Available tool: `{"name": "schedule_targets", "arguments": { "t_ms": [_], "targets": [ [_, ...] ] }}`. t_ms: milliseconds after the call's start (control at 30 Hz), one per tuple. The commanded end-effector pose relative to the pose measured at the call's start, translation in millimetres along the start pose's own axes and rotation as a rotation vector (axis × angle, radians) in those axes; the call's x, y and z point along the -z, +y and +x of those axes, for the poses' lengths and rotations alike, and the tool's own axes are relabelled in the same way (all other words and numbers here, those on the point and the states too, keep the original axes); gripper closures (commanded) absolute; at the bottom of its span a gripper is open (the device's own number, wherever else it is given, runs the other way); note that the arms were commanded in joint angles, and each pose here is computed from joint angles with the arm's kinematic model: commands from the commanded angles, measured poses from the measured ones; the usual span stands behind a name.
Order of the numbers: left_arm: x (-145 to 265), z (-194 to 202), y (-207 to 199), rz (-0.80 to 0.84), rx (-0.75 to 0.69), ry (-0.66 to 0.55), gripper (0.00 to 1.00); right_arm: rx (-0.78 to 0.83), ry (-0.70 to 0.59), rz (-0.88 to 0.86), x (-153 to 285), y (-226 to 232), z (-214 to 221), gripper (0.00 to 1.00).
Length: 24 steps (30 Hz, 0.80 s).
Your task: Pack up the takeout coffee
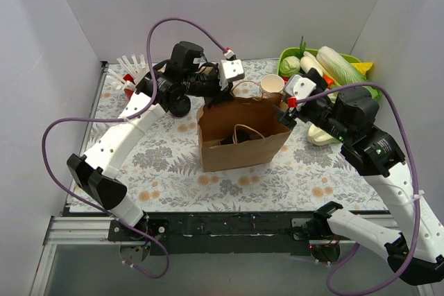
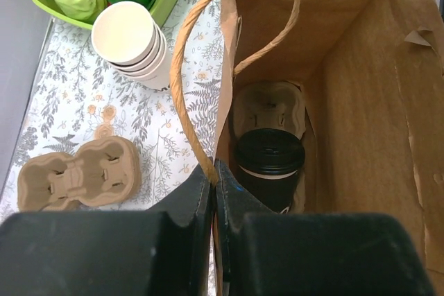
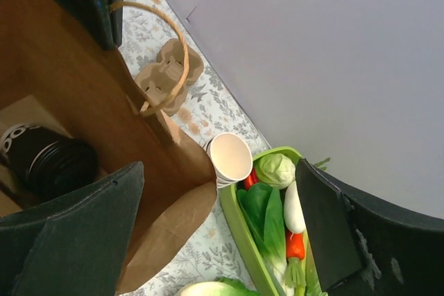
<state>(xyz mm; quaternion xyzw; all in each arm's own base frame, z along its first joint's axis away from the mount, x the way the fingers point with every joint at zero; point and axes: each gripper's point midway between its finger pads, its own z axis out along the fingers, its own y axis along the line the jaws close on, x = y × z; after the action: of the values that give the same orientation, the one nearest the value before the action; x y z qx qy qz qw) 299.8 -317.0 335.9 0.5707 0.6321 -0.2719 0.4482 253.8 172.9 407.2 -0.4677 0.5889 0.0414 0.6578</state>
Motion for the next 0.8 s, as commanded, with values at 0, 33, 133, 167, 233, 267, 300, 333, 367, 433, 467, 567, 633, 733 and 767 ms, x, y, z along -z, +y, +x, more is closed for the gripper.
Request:
{"name": "schedule_targets", "arguments": {
  "t_ms": [0, 33, 133, 167, 233, 267, 300, 333, 367, 433, 467, 567, 633, 733, 767],
  "targets": [
    [30, -22, -8, -0.027, -0.099, -0.065, 1.0, -0.048, 0.015, -0.019, 4, 9, 8, 0.03],
    [31, -21, -12, -0.014, -0.091, -0.068, 1.0, -0.055, 0.023, -0.013, 4, 9, 10, 0.03],
    [36, -24, -27, 0.034, -0.066, -0.089, 1.0, -0.078, 0.038, -0.001, 6, 8, 12, 0.03],
    [38, -26, -35, 0.061, -0.052, -0.098, 1.0, -0.084, 0.046, 0.008, 8, 7, 14, 0.04],
    [41, -25, -44, 0.086, -0.032, -0.103, 1.0, -0.085, 0.062, 0.029, 9, 5, 18, 0.03],
    [42, -22, -53, 0.114, -0.011, -0.106, 1.0, -0.084, 0.068, 0.029, 9, 7, 22, 0.04],
    [42, -21, -58, 0.127, -0.002, -0.108, 1.0, -0.083, 0.091, 0.069, 11, 0, 27, 0.04],
    [43, -20, -65, 0.144, 0.006, -0.109, 1.0, -0.083, 0.103, 0.085, 10, -1, 31, 0.04],
    [43, -15, -73, 0.16, 0.019, -0.104, 1.0, -0.079, 0.103, 0.107, 9, -5, 31, 0.04],
    [42, -11, -86, 0.192, 0.051, -0.101, 1.0, -0.071, 0.13, 0.141, 7, -10, 39, 0.03],
    [42, -9, -90, 0.204, 0.06, -0.103, 1.0, -0.061, 0.133, 0.151, 6, -12, 40, 0.03],
    [41, 0, -110, 0.243, 0.081, -0.096, 1.0, -0.061, 0.15, 0.166, 2, -12, 47, 0.03],
    [43, 3, -119, 0.254, 0.09, -0.097, 1.0, -0.065, 0.165, 0.161, 0, -10, 53, 0.03],
    [46, 1, -123, 0.261, 0.104, -0.105, 1.0, -0.072, 0.181, 0.162, -4, -10, 58, 0.03],
    [47, 0, -124, 0.261, 0.107, -0.108, 1.0, -0.075, 0.183, 0.164, -4, -10, 58, 0.03]
  ]
}}
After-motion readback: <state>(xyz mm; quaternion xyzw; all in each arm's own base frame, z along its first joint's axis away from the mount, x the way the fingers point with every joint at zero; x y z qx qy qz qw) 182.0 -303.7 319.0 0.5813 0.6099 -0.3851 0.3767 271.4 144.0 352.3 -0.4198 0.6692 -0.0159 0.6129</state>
